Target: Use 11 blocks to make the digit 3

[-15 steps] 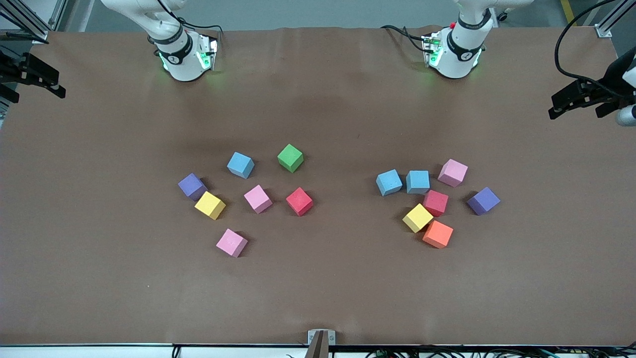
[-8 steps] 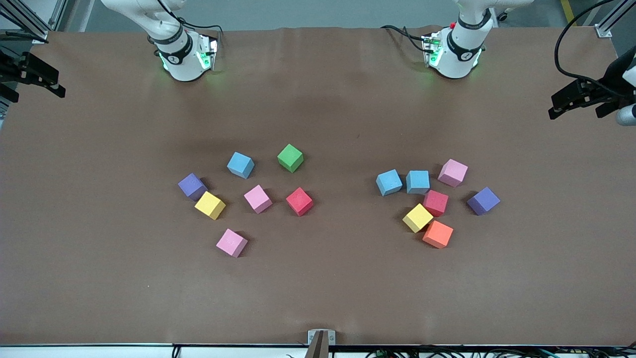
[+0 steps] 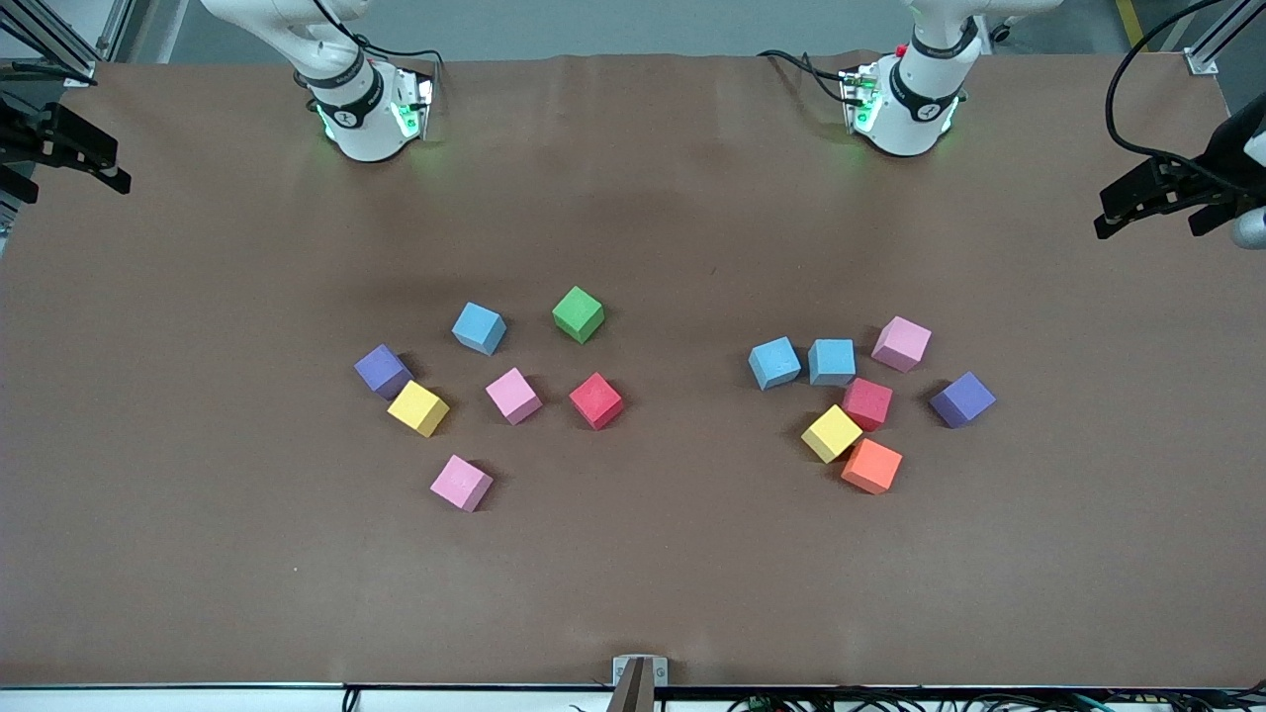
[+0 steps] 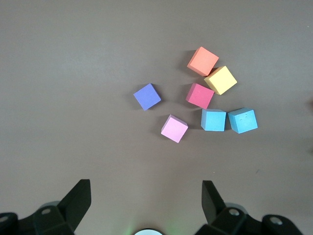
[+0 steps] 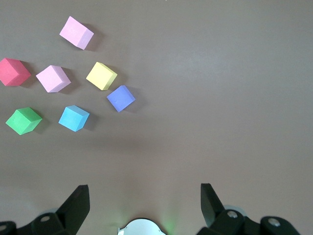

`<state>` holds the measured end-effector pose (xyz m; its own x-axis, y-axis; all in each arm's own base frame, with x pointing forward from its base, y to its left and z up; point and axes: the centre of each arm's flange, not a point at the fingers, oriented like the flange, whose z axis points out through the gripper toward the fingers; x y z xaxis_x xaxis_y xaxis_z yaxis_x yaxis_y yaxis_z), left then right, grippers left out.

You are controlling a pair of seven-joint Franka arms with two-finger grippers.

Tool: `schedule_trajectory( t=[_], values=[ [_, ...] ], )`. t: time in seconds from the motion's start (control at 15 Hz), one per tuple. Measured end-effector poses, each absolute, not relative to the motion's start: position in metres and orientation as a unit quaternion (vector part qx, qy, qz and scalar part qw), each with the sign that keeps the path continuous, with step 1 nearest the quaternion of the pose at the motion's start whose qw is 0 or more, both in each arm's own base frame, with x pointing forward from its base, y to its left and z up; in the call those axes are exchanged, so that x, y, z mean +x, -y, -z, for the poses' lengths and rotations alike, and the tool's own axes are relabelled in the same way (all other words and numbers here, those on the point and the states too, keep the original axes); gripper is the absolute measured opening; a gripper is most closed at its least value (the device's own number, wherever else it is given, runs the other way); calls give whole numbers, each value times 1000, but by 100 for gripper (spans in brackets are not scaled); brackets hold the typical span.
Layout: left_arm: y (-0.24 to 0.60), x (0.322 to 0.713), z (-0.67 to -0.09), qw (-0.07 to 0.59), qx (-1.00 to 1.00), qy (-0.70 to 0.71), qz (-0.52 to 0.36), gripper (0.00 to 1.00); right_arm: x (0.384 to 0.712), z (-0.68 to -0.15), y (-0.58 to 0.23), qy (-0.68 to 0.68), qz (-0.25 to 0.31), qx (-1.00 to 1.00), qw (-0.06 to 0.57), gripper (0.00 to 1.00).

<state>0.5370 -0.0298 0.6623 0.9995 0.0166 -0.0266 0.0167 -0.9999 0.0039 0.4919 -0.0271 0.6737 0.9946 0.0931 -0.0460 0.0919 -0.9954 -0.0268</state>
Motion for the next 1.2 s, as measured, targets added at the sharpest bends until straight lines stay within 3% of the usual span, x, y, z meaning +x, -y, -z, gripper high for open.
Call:
schedule_trajectory(
  t=[0.53, 0.86, 1.2],
  values=[
    [89, 540, -643, 1, 999, -21, 31, 100, 492, -673, 27, 14, -24, -1000, 13, 100],
    [174, 560, -547, -14, 994, -47, 96, 100, 490, -675, 28, 9, -22, -1000, 15, 100],
    [222, 554, -460, -18, 990, -104, 89, 100, 488, -677, 28, 9, -20, -1000, 16, 100]
  ],
)
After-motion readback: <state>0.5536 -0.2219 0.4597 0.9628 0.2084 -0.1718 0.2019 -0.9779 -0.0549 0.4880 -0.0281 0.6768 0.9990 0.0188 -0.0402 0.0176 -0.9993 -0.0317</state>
